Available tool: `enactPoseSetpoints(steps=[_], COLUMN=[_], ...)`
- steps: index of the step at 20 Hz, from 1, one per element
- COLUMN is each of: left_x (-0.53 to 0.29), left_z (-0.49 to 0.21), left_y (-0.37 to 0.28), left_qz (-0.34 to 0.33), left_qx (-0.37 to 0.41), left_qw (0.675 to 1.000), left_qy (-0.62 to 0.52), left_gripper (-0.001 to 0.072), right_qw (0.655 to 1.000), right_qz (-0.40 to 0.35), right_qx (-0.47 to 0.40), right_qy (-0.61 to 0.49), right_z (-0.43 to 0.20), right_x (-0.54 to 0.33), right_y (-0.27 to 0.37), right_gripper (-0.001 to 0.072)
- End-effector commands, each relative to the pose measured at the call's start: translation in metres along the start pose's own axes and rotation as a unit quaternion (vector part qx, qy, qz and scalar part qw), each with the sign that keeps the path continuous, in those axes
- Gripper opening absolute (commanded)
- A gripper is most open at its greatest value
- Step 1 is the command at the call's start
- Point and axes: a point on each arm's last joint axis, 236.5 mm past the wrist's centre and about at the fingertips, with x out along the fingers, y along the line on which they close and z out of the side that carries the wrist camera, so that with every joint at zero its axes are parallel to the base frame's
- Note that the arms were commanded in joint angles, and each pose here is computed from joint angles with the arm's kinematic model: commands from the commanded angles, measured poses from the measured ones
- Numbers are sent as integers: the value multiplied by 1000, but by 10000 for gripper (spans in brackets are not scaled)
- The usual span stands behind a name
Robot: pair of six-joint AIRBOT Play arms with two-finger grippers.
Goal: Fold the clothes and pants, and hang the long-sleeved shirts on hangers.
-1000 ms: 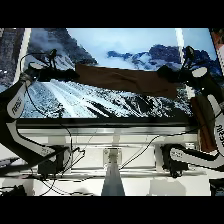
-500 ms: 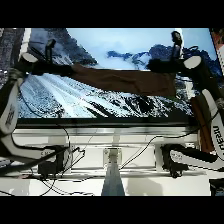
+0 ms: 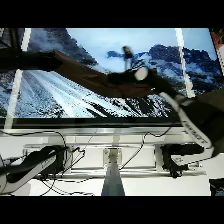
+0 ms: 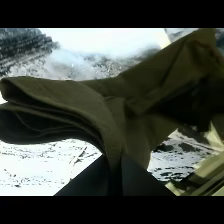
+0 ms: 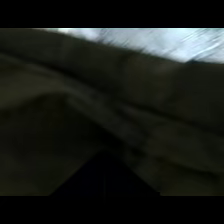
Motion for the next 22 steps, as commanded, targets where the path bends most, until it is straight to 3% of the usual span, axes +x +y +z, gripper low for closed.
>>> enactPoseSetpoints(steps=[1,5,9,14,16,18,19,20,21,22], left_x=[-21,-2,49,158,202,244,257,266,271,274], left_z=[5,-2,-11,3,4,-5,-16,-29,-39,-46], left_y=[-16,-9,-33,-132,-175,-202,-213,-226,-234,-238], left_qz=[4,-6,-72,-201,-219,-196,-191,-194,-198,-198], left_qx=[16,3,-8,-61,-75,-82,-78,-72,-67,-52], left_qw=[1000,1000,996,977,973,977,978,978,978,979], left_qy=[-21,2,45,23,-6,-28,-26,-14,-3,4], left_gripper=[17,17,17,17,17,37,192,529,687,693], right_qw=[995,991,985,984,981,975,972,970,968,966], right_qz=[65,53,-49,-164,-191,-213,-221,-227,-233,-237], right_qx=[4,-106,-154,-49,4,54,74,81,87,98], right_qy=[70,59,65,58,46,32,29,28,27,26], right_z=[-59,-55,-4,61,70,72,70,67,64,59], right_x=[56,56,11,-108,-155,-196,-212,-224,-234,-241], right_y=[87,110,18,-137,-185,-228,-247,-263,-277,-289], right_gripper=[16,17,17,16,16,17,16,16,17,84])
